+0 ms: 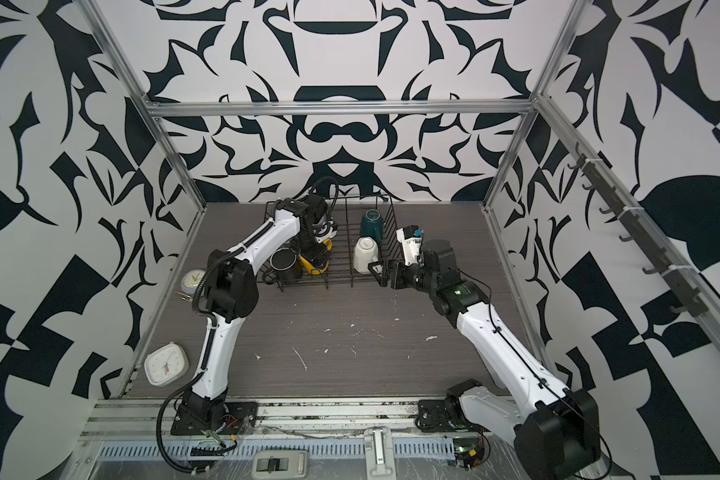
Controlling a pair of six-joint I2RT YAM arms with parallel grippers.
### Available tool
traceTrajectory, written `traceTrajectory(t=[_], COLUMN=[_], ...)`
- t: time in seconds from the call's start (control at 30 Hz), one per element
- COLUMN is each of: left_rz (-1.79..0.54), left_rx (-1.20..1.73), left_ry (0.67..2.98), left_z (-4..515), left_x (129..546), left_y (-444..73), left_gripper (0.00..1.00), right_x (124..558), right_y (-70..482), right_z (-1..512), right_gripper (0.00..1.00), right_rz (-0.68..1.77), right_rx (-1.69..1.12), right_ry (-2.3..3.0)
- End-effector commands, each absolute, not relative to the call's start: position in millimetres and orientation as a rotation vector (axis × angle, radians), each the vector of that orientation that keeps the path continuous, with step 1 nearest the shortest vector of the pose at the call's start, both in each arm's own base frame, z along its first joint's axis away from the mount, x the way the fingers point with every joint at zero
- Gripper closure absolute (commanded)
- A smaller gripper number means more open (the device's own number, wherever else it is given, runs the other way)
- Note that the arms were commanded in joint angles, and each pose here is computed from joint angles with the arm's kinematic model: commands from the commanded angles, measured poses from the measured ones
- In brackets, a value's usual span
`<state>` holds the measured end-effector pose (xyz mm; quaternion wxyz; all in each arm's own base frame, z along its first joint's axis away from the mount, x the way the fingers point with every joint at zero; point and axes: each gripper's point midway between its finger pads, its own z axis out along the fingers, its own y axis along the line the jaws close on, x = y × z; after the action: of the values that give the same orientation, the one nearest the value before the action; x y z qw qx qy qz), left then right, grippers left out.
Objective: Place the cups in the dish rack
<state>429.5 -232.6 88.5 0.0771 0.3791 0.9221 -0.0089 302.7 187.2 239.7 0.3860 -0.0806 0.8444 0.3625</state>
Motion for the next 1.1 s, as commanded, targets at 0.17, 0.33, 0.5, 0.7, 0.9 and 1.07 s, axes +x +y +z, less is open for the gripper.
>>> traceTrajectory(t=[0.17,0.33,0.5,0.7,0.9,1.07], left_rz=[-0.038,-0.040,-0.057,-0.097,-0.158,-0.203], left_rx=[1.133,1.130,1.128,1.106,1.004,0.886], left_ry=[2.792,2.788,2.778,2.748,2.591,2.371], left_z=[84,85,88,100,149,207], left_x=[425,426,426,427,438,444], left_y=[-230,-231,-233,-238,-247,-251], left_gripper=[0.16,0.06,0.03,0.00,0.01,0.01], right_x=[305,305,305,305,310,317], right_y=[187,187,186,186,182,174], right_z=[252,253,253,253,256,257], right_gripper=[0.13,0.13,0.13,0.13,0.12,0.09], right_rz=[0.935,0.935,0.935,0.932,0.881,0.787], right_rx=[-0.215,-0.216,-0.213,-0.216,-0.223,-0.228], right_ry=[2.096,2.095,2.094,2.094,2.095,2.103])
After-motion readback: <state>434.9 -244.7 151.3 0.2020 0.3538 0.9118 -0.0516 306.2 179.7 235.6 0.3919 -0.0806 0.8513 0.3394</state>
